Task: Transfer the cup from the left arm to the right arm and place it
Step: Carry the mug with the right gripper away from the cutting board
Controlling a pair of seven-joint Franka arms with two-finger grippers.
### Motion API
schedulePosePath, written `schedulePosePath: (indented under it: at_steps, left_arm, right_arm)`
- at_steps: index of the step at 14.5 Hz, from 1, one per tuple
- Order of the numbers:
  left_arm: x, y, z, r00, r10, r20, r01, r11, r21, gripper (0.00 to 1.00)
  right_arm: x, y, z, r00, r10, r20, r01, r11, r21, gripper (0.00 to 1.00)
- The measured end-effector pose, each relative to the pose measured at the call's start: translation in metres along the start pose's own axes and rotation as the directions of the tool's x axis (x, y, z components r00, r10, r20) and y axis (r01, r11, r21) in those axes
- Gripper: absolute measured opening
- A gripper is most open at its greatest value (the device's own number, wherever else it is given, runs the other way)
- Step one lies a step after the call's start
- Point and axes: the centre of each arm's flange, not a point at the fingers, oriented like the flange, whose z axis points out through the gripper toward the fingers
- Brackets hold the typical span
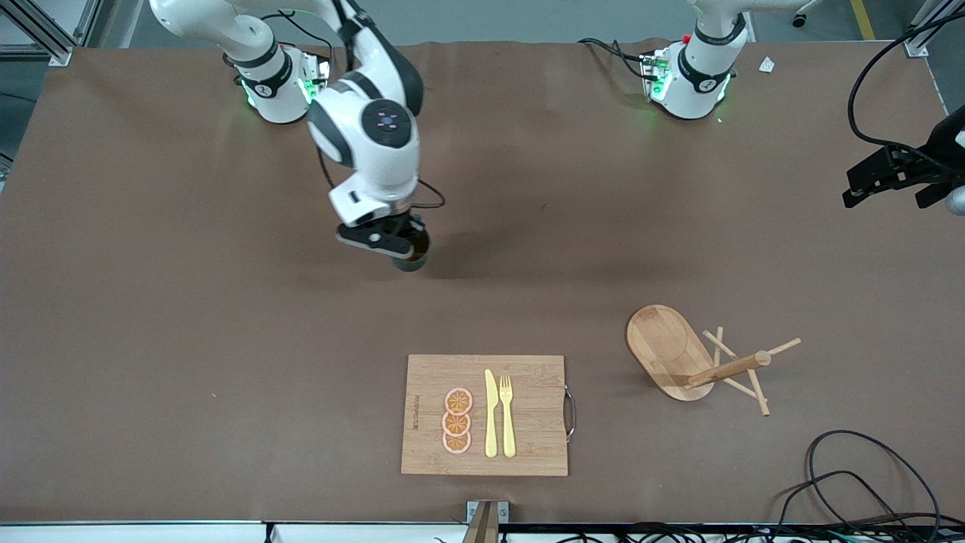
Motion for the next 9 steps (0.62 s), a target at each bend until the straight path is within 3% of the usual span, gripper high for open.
schedulePosePath:
  at_steps: [4, 9]
  left_arm:
    - [0.001, 0.003, 0.000, 1.000, 0.005, -0.003, -0.005, 1.000, 0.003, 1.00]
    - [0.001, 0.004, -0.002, 1.000, 0.008, -0.007, -0.007, 1.000, 0.005, 1.00]
  right_arm:
    - [0.046, 0.071, -0.012, 0.982, -0.187, 0.024, 0.187, 0.982, 0.004, 0.04]
    - [0.093, 0.149, 0.012, 0.893, -0.446, 0.052, 0.446, 0.895, 0.023, 0.04]
